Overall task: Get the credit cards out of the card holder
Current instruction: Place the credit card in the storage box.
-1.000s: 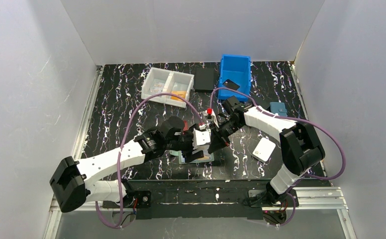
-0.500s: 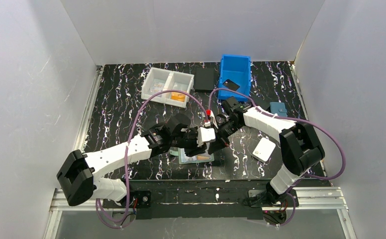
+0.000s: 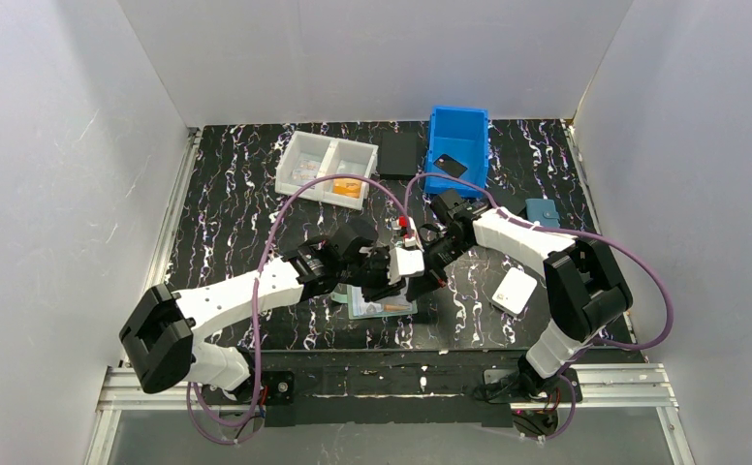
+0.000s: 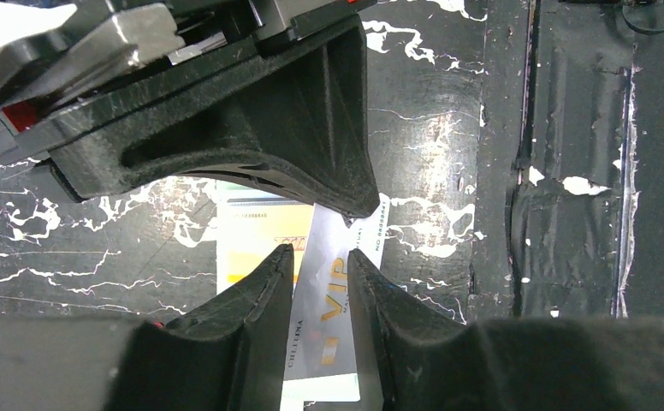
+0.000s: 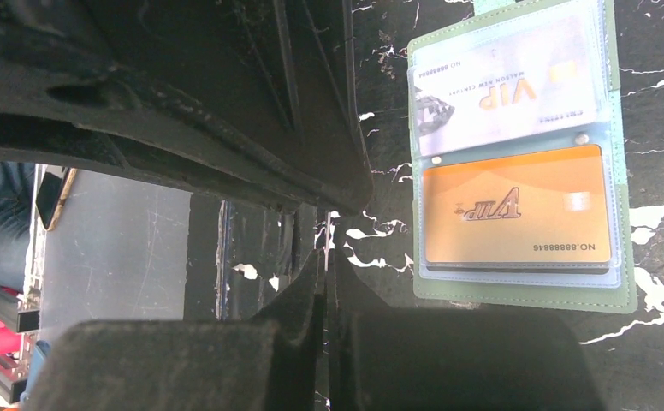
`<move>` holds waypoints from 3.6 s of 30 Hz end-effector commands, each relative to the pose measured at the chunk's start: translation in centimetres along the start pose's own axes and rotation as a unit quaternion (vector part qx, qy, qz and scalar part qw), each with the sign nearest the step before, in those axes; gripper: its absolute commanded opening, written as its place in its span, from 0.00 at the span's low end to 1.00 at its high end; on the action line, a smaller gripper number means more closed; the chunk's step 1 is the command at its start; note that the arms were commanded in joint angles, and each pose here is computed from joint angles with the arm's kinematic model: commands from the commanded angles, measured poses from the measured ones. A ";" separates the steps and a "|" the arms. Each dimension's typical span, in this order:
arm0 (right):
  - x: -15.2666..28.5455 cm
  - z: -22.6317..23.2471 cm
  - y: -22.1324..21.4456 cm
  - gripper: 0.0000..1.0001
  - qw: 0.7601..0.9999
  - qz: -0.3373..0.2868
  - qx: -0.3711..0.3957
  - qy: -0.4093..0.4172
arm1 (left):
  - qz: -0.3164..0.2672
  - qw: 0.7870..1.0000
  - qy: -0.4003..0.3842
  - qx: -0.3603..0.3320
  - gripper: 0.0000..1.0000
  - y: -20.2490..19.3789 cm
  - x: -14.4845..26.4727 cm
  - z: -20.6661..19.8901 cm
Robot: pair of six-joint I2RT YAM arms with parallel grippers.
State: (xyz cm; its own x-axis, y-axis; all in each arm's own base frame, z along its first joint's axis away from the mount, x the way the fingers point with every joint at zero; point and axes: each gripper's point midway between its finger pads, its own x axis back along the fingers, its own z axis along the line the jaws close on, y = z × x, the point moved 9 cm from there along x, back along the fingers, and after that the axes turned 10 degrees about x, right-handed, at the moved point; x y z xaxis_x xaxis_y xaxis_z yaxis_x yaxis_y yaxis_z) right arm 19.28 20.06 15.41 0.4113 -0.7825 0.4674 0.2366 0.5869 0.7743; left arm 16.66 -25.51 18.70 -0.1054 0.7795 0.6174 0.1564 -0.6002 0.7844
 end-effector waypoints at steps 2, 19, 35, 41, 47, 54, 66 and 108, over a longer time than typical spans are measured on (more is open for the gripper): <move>0.3 0.0 1.5 0.01 0.999 -0.026 0.033 0.004 | 0.020 1.000 -0.013 -0.003 0.28 0.0 0.1 -0.3; 0.3 0.1 1.4 0.01 0.999 -0.026 0.034 0.006 | 0.055 0.998 -0.025 -0.008 0.09 -0.4 -0.5 0.0; 0.5 0.3 1.6 0.17 0.999 -0.029 0.042 0.005 | 0.066 0.996 -0.057 0.029 0.00 -1.2 1.1 0.2; 0.8 0.7 2.0 0.63 0.998 -0.027 0.054 -0.001 | 0.069 0.995 -0.063 0.046 0.00 -2.0 2.0 0.7; 2.4 0.7 2.4 0.92 0.996 -0.014 0.075 -0.055 | 0.073 0.995 -0.045 0.060 0.00 -3.3 5.1 2.4; 5.1 0.9 2.6 0.94 0.991 -0.053 0.067 -0.105 | 0.060 0.992 0.095 0.058 0.00 -4.5 11.9 10.0; 6.1 1.1 2.7 0.95 0.988 -0.069 0.066 -0.118 | 0.151 0.948 0.280 0.034 0.00 -2.0 17.3 24.5; 8.2 -1.3 0.1 0.95 0.988 -0.109 -0.007 -0.111 | 0.079 0.992 0.086 -0.053 0.00 -7.7 12.2 36.2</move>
State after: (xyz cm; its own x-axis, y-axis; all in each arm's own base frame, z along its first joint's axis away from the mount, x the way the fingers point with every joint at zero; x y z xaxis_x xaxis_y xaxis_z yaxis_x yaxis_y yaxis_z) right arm 23.54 13.96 18.24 0.1360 -0.9033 0.4068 0.3162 0.4287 0.8463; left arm 49.78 -4.10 17.24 -0.2821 0.5839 0.7612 0.1182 -0.7662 0.6316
